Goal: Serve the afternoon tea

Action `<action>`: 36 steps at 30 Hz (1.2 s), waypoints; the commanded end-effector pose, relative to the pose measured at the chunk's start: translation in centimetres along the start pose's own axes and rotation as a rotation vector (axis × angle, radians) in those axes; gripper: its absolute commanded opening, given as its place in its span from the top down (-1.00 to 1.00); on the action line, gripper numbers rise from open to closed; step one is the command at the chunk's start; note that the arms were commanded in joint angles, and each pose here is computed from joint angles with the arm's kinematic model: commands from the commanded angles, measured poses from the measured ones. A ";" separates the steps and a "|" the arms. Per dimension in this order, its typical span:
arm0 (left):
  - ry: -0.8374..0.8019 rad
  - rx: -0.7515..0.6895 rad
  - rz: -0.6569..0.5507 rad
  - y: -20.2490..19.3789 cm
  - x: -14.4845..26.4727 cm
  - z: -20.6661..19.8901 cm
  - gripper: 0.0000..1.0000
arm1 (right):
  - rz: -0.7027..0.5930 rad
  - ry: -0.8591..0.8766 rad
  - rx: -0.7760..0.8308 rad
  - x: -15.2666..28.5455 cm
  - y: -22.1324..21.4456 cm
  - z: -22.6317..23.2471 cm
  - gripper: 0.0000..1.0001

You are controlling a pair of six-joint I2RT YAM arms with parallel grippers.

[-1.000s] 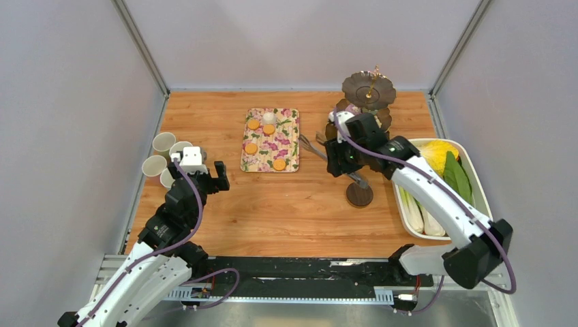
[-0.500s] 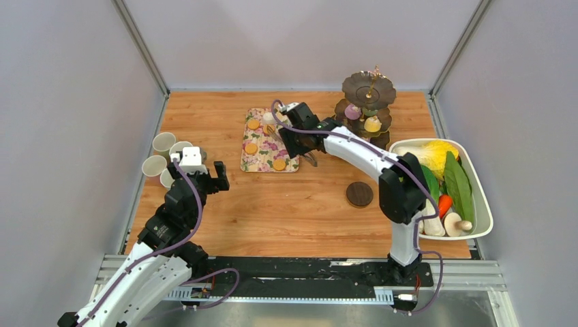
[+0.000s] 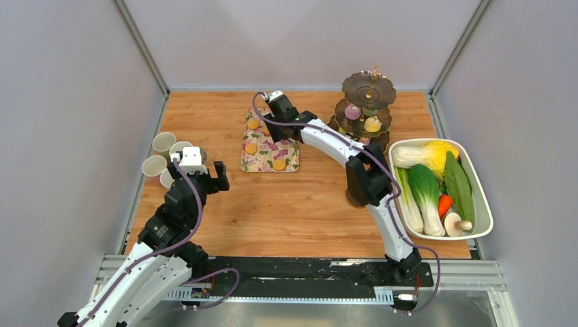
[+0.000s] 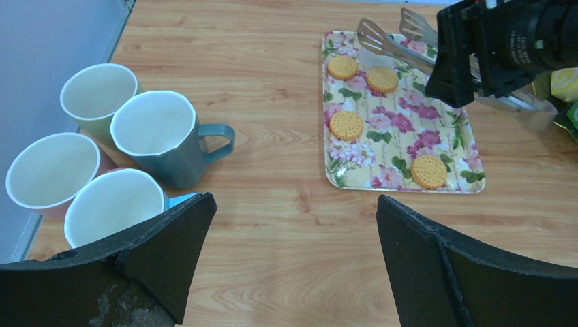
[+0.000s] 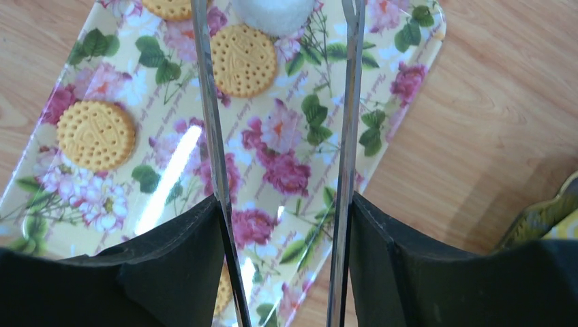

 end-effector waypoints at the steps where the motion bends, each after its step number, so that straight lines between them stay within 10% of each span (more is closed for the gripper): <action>1: -0.003 -0.007 -0.010 0.1 -0.1 -0.1 -1.00 | -0.079 -0.040 0.006 -1.8 1.9 -0.3 -0.24; 16: 0.003 -0.008 -0.018 0.3 -0.1 0.0 -1.00 | -0.035 -0.024 0.020 -0.9 0.4 -1.2 0.26; 36: -0.011 -0.004 -0.021 0.4 0.0 -0.1 -1.00 | -0.140 -0.050 0.000 14.1 1.4 -4.9 0.24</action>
Point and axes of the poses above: each gripper's point midway between its finger pads, its own x axis back along the fingers, its own z axis along the line the jaws close on, y = z × x, the point moved 8 cm from there along x, back along the fingers, and after that the axes turned 1 degree about x, right-handed, at the moved point
